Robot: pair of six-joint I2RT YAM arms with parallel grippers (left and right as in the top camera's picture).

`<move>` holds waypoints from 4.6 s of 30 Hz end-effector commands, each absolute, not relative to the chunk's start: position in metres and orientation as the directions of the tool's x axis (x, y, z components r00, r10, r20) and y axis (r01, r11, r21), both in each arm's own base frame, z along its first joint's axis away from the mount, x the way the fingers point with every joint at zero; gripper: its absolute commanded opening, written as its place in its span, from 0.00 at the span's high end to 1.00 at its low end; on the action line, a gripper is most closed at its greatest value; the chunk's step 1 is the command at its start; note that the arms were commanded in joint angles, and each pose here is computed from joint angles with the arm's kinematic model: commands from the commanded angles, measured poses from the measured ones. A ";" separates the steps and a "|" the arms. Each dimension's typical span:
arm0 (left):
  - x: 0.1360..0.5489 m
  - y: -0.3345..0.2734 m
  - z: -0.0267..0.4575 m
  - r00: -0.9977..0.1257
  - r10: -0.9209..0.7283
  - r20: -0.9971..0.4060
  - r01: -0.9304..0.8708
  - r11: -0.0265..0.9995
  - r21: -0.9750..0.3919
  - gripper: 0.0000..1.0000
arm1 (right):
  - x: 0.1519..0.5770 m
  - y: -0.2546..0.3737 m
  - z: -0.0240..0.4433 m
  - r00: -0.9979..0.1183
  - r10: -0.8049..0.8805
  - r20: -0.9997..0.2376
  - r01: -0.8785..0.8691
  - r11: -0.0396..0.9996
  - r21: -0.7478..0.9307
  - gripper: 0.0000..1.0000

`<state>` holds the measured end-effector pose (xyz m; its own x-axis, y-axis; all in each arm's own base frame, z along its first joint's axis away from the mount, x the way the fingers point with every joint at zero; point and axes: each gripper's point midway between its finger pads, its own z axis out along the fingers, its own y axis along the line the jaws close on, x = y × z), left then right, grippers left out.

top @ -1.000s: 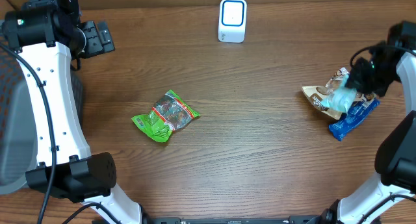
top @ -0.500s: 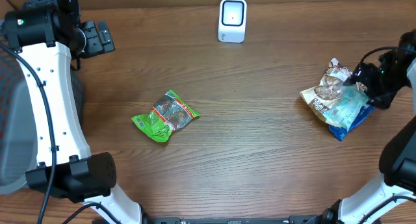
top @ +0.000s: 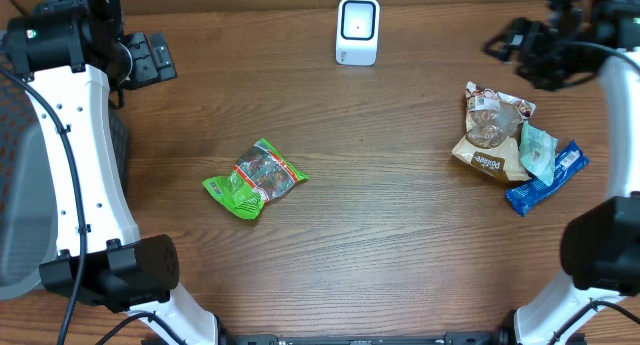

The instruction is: Scan the item barcode

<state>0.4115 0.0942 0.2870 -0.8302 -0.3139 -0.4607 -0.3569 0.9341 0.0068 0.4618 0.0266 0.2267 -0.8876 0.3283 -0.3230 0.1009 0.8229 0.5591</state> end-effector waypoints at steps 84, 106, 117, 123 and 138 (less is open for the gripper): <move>0.414 0.091 0.285 -0.841 -0.290 -0.457 -0.333 0.943 0.014 0.00 | 0.337 0.390 0.016 -0.970 -0.224 0.094 -0.133 0.814 0.565 0.96; 0.414 0.091 0.285 -0.841 -0.290 -0.457 -0.333 0.943 0.014 0.00 | 0.384 0.349 0.078 -0.928 -0.350 -0.128 -0.320 0.573 0.755 0.25; 0.414 0.091 0.285 -0.841 -0.290 -0.457 -0.333 0.943 0.014 0.00 | 0.367 0.397 0.036 -0.925 -0.299 -0.233 -0.368 0.858 0.360 0.00; 0.414 0.091 0.285 -0.841 -0.290 -0.457 -0.333 0.943 0.014 0.00 | 0.355 0.405 0.017 -0.944 -0.227 -0.241 -0.287 0.924 0.252 0.03; 0.414 0.091 0.285 -0.841 -0.290 -0.457 -0.333 0.943 0.015 0.00 | 0.378 0.345 -0.006 -0.990 0.025 -0.141 0.003 0.988 0.153 0.00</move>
